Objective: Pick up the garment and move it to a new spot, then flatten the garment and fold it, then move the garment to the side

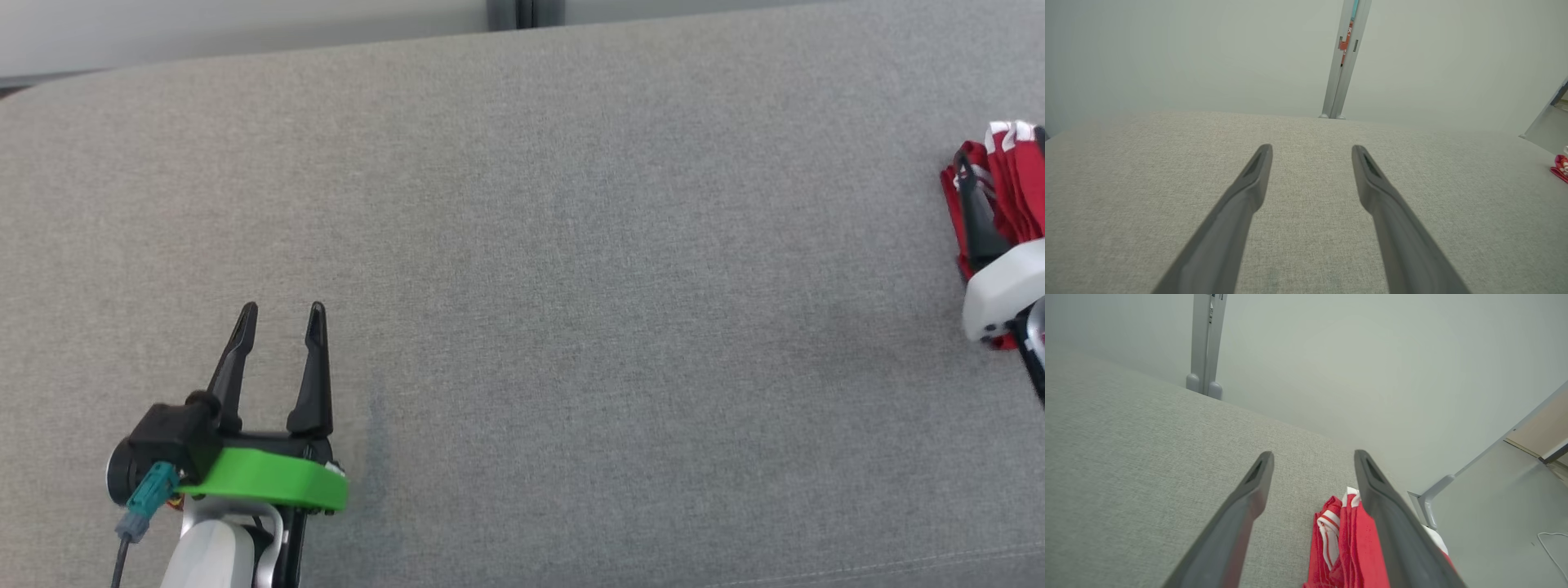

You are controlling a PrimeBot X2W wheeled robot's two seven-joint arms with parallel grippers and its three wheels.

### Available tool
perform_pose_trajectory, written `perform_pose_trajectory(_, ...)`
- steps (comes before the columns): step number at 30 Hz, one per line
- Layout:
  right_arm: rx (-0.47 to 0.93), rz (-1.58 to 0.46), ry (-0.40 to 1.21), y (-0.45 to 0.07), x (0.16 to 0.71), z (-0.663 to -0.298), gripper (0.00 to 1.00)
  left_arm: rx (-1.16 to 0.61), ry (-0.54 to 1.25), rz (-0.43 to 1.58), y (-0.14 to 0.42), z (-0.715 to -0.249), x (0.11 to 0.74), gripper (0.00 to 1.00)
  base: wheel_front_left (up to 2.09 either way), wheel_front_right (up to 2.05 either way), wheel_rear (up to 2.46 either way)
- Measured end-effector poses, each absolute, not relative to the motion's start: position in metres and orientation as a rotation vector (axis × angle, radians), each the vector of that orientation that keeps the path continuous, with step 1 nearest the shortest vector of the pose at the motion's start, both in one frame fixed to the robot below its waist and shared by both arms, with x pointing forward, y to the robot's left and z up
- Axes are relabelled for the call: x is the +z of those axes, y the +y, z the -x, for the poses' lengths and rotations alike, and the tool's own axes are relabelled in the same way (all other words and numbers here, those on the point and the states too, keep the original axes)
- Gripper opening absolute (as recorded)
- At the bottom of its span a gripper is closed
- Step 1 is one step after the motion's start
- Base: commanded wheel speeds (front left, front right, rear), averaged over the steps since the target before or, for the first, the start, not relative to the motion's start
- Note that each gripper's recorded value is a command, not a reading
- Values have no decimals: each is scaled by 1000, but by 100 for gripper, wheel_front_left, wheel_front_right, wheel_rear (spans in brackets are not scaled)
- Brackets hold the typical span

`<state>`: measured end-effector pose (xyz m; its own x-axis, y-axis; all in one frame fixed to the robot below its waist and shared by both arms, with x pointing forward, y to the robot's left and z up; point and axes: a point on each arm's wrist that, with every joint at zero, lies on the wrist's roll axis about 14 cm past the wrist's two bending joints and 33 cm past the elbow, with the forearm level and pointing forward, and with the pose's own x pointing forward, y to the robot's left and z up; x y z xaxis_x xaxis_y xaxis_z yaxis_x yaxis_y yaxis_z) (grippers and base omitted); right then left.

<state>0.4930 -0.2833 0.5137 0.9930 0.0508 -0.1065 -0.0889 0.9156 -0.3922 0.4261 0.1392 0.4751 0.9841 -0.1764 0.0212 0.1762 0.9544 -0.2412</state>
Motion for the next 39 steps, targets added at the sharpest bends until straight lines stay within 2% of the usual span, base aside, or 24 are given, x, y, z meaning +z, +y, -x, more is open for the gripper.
perform_pose_trajectory(5, 132, 273, 52, -242, 510, -461, 100, -124, 1, 241, 155, -399, 479, 100, 0, 0, 0)
perform_pose_trajectory(13, 130, 131, 17, -217, 510, -414, 100, -24, -20, 232, 184, -366, 486, 100, 0, 0, 0)
perform_pose_trajectory(20, 151, 90, 14, -193, 504, -387, 100, 49, -31, 241, 205, -340, 486, 100, 0, 0, 0)
perform_pose_trajectory(28, 156, 79, 21, -182, 502, -372, 100, 106, -17, 246, 221, -317, 477, 100, 0, 0, 0)
perform_pose_trajectory(39, 141, 72, 24, -186, 502, -364, 100, 87, -15, 237, 217, -319, 477, 100, 0, 0, 0)
